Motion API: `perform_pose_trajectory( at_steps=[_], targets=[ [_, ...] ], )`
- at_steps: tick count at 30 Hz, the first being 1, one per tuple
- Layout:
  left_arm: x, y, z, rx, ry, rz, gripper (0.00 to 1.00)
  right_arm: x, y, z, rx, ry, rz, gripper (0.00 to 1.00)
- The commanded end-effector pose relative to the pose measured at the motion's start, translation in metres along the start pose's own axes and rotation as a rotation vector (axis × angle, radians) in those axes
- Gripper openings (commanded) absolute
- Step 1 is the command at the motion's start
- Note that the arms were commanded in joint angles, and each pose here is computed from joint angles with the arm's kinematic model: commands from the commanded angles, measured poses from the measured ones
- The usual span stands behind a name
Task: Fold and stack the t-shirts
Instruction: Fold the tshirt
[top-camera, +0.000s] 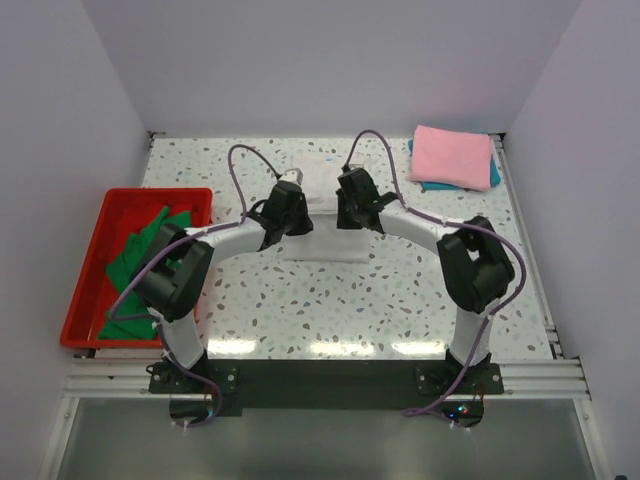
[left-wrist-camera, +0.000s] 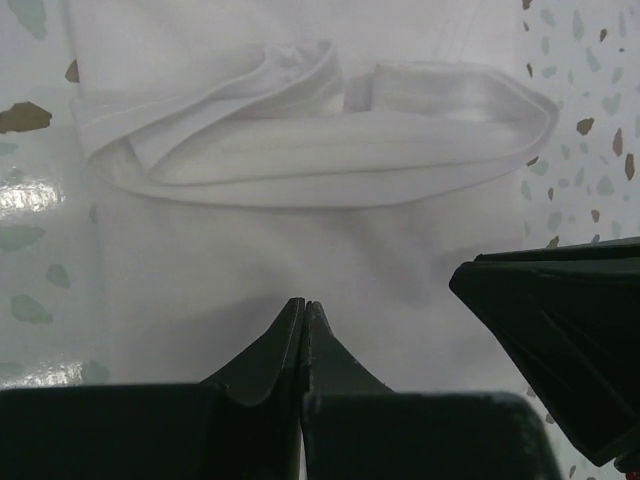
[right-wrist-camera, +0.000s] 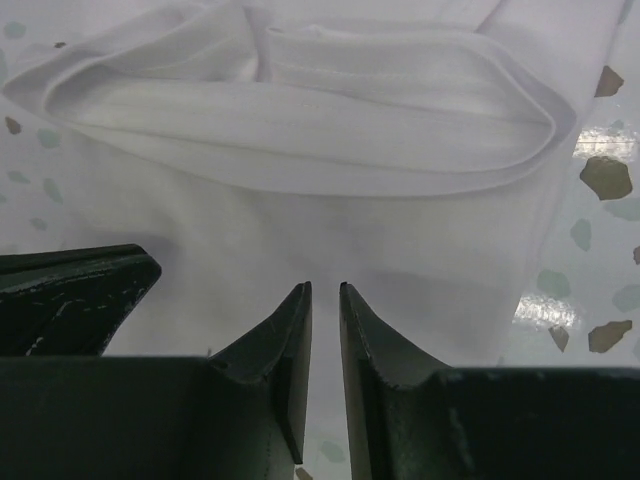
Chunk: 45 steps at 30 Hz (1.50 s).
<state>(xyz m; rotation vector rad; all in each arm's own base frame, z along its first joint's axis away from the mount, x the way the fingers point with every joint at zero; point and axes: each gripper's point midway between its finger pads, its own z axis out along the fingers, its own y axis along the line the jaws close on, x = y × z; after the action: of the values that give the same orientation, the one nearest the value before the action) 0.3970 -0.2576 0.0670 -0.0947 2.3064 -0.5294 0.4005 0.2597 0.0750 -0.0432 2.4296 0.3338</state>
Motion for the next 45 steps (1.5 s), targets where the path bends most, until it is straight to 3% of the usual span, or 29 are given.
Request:
perform_pose_trajectory(
  at_steps=[1, 16, 26, 30, 36, 45],
  targets=[
    [-0.02, -0.016, 0.014, 0.054, -0.039, -0.02, 0.0, -0.016, 0.012, 0.017, -0.036, -0.021, 0.021, 0.21],
    [-0.05, -0.002, 0.059, 0.011, -0.046, -0.021, 0.01, -0.059, -0.01, 0.049, 0.007, -0.036, 0.04, 0.19],
    [-0.067, 0.014, 0.085, -0.02, -0.066, -0.018, 0.04, -0.061, -0.028, 0.08, 0.021, -0.002, 0.061, 0.19],
    [-0.05, 0.037, 0.099, -0.104, -0.027, -0.032, 0.04, -0.043, -0.04, 0.095, 0.049, 0.044, 0.07, 0.18],
    [-0.002, 0.083, 0.089, -0.265, 0.051, -0.128, 0.02, -0.003, -0.071, 0.101, 0.085, 0.119, 0.143, 0.18],
    [0.034, 0.102, 0.059, -0.302, 0.063, -0.239, 0.0, 0.023, -0.082, 0.079, 0.068, 0.149, 0.182, 0.17]
  ],
)
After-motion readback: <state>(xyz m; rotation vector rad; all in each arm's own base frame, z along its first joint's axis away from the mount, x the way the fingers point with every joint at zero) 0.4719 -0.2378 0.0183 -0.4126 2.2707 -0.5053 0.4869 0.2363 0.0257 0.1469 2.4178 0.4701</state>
